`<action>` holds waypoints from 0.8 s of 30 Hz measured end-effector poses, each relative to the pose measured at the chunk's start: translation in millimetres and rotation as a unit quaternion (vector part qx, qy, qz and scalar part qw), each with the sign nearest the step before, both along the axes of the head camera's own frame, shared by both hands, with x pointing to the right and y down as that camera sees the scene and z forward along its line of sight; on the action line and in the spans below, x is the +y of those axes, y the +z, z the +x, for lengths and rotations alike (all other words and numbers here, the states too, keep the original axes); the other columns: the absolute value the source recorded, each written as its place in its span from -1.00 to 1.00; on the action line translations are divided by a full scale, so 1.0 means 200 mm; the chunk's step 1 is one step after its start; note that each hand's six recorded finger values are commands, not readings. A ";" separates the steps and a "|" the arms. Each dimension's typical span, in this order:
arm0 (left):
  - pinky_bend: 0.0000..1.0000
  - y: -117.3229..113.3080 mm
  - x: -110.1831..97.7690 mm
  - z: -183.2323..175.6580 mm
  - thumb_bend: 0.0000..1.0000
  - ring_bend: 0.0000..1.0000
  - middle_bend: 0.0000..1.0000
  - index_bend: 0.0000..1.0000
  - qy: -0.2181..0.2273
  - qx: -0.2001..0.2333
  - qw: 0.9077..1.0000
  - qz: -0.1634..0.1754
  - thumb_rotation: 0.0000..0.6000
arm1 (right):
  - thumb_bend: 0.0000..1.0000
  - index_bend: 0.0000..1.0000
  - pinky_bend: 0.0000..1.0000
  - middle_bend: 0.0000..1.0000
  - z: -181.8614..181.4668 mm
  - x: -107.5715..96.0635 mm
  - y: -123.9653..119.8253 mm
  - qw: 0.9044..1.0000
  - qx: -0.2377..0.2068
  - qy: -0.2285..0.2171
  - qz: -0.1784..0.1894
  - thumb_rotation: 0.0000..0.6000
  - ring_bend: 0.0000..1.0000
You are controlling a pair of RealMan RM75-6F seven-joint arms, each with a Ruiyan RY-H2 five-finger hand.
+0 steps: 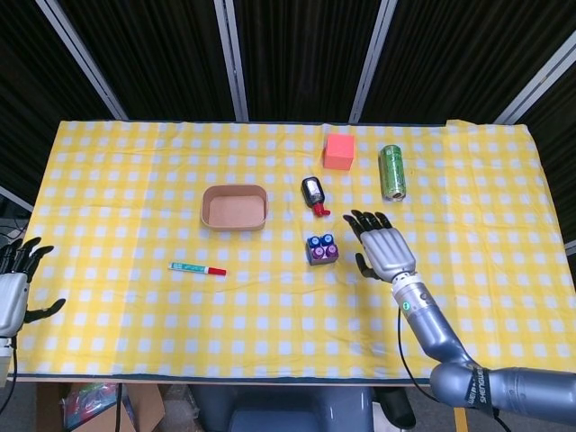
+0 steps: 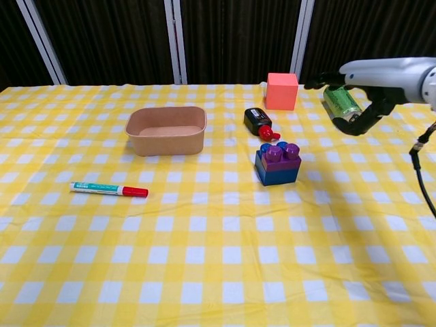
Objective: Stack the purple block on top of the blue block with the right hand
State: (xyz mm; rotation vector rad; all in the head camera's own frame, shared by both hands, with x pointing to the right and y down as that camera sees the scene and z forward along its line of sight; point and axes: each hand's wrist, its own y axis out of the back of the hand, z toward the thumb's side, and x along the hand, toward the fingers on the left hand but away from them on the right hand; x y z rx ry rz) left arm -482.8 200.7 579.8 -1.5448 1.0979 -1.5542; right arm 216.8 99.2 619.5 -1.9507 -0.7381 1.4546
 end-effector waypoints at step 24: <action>-0.90 -0.04 0.03 0.03 -0.64 -1.00 -0.88 -0.65 -0.003 0.010 1.000 0.005 1.00 | -0.31 -0.77 -1.00 -1.00 1.02 0.51 -0.04 0.990 0.013 0.081 0.111 1.00 -1.00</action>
